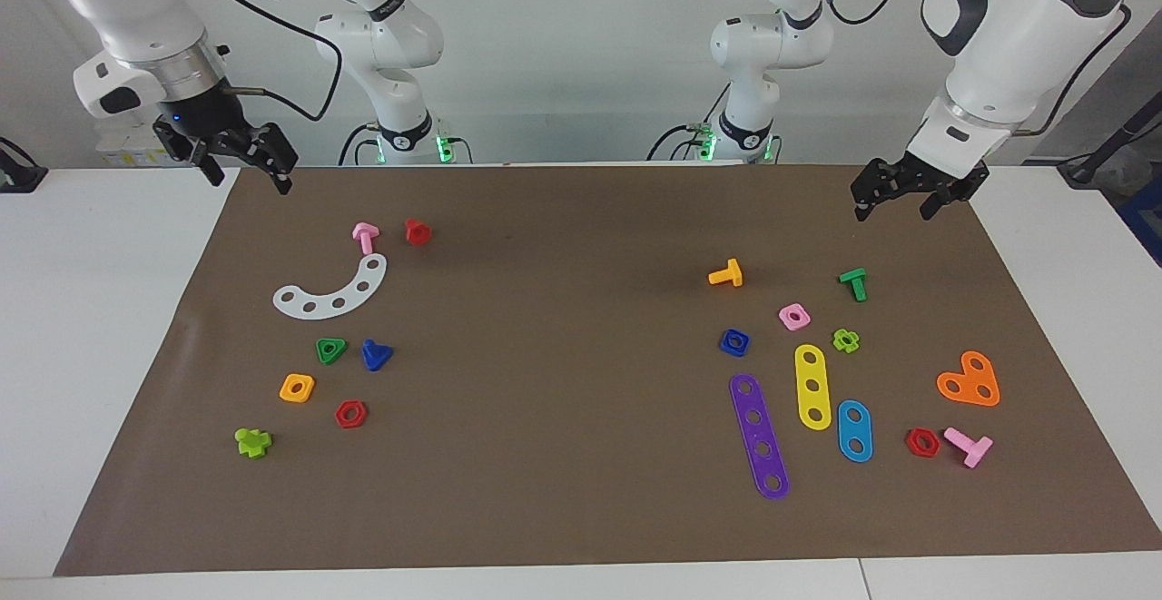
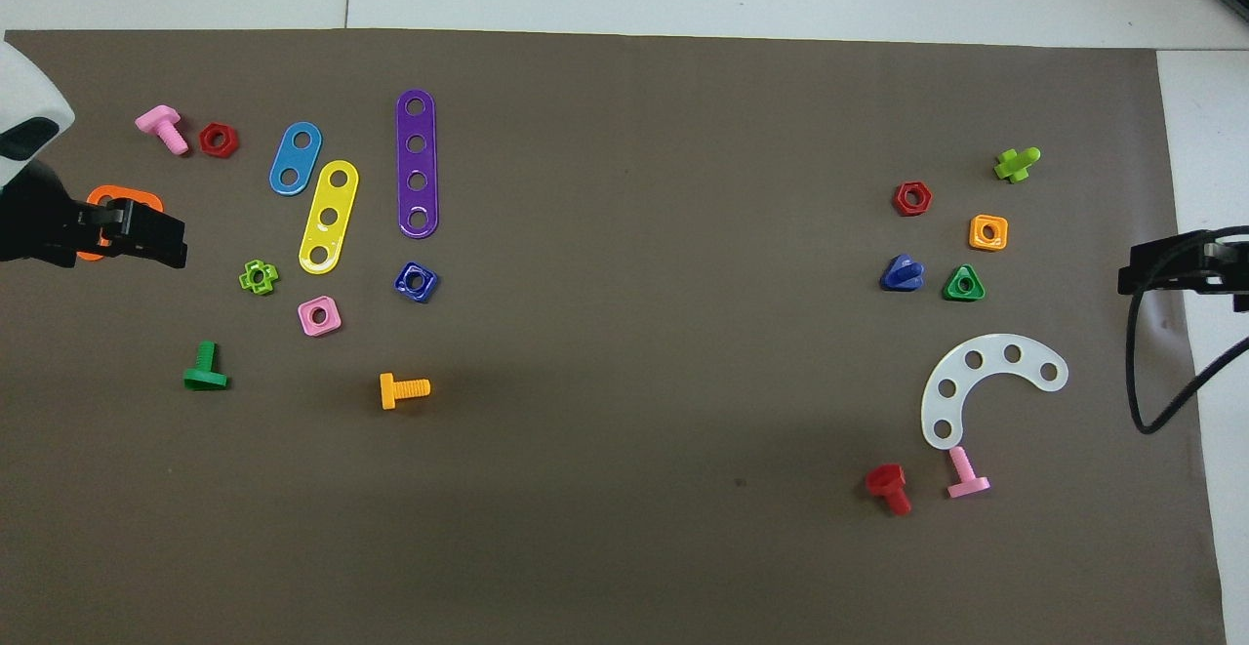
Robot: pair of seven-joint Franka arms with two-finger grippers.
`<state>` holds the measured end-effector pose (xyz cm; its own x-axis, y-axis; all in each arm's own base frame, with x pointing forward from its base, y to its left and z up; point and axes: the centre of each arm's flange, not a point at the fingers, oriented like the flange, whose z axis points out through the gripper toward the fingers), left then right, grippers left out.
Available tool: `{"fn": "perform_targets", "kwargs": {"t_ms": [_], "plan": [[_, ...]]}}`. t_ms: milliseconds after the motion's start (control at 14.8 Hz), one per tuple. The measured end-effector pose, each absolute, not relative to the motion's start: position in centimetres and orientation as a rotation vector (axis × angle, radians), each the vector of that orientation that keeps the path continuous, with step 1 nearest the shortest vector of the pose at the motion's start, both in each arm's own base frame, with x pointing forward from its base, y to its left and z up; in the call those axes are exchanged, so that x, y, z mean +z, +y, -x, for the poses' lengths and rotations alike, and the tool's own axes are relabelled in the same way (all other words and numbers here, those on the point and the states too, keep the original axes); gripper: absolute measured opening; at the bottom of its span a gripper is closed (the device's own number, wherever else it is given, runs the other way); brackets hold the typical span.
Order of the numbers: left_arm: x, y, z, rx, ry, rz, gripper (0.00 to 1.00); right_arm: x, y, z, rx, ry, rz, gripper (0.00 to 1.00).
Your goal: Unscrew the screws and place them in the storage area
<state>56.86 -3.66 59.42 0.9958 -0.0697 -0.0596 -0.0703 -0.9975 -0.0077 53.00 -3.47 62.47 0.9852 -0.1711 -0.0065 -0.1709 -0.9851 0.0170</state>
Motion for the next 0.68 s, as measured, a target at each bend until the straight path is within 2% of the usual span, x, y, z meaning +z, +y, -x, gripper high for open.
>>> {"fn": "perform_targets", "kwargs": {"t_ms": [676], "plan": [[59.5, -3.9, -56.9, 0.085, 0.117, 3.129, 1.0, 62.5, -1.5, -53.1, -0.014, -0.255, -3.115, 1.0]]}}
